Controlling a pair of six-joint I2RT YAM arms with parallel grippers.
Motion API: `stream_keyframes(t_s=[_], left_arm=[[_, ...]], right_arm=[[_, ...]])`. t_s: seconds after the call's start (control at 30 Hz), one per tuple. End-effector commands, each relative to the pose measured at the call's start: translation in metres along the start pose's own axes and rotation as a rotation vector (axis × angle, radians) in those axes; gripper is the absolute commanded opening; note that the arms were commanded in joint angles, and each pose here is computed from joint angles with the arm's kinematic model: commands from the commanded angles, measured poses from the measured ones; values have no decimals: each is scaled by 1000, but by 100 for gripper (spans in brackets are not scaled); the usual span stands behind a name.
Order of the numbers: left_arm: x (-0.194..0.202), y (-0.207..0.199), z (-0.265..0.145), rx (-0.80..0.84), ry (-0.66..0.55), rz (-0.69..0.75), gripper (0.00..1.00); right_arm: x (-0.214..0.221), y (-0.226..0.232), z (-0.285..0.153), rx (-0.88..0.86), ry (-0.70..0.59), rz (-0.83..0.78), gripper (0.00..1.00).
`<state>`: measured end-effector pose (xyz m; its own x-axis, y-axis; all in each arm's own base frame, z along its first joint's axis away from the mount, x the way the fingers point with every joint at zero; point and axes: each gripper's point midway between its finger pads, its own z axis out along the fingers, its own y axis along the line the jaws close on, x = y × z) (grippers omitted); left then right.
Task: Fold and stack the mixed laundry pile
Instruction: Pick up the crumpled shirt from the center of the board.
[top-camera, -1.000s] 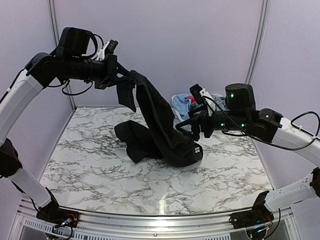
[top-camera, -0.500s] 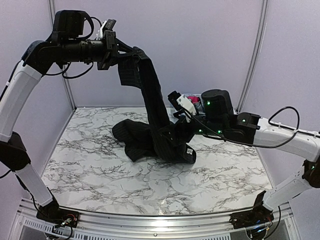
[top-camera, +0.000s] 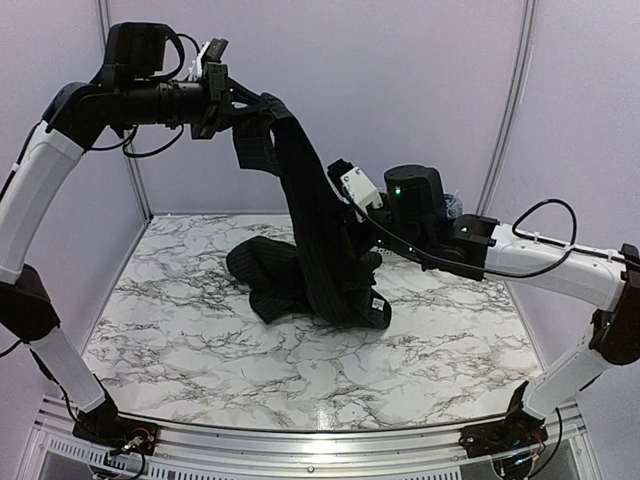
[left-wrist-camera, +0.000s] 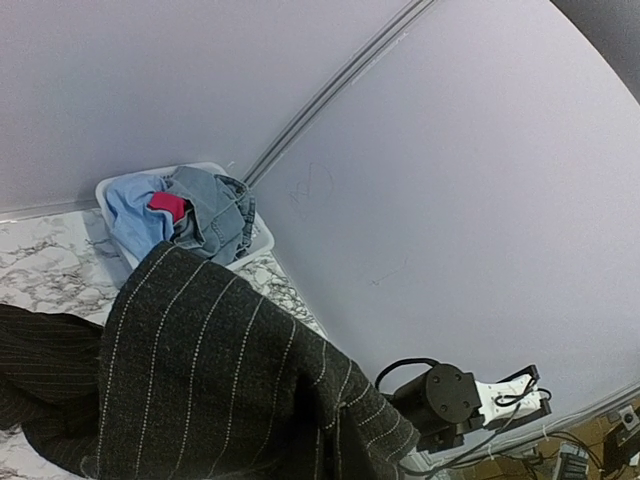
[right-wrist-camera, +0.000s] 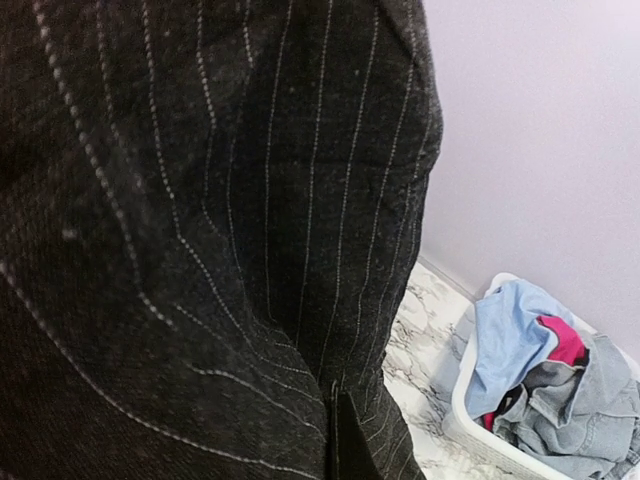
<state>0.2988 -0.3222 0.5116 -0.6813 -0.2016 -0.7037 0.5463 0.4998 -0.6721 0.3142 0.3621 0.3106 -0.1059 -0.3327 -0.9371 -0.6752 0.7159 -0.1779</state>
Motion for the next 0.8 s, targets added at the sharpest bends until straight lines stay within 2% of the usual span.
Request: stream_keyframes(t_s=[0.0, 0.1, 0.23, 0.27, 0.33, 0.4, 0.47, 0.5, 0.63, 0.77], left_arm=[[-22, -11, -33, 14, -105, 119, 0], [1, -15, -32, 55, -33, 222, 0], [78, -27, -7, 85, 134, 436, 0], [96, -27, -2, 75, 169, 492, 6], [120, -14, 3, 39, 222, 542, 31], [120, 7, -3, -47, 195, 553, 47], [108, 25, -12, -108, 109, 528, 87], [101, 36, -17, -133, 59, 503, 96], [90, 133, -27, -306, 4, 286, 99], [109, 225, -16, -481, 90, 142, 99]], right_arm=[[-53, -45, -34, 121, -116, 22, 0], [-69, -74, -54, 169, -157, 41, 0], [-91, -92, -70, 135, -221, 69, 0], [-96, -93, -73, 119, -237, 79, 0], [-105, -90, -80, 80, -268, 86, 0], [-112, -89, -88, 68, -291, 96, 0], [-122, -88, -98, 54, -333, 97, 0], [-128, -87, -104, 42, -363, 95, 0], [-152, -72, -127, -58, -463, 57, 0], [-159, -60, -139, -141, -466, 39, 0]])
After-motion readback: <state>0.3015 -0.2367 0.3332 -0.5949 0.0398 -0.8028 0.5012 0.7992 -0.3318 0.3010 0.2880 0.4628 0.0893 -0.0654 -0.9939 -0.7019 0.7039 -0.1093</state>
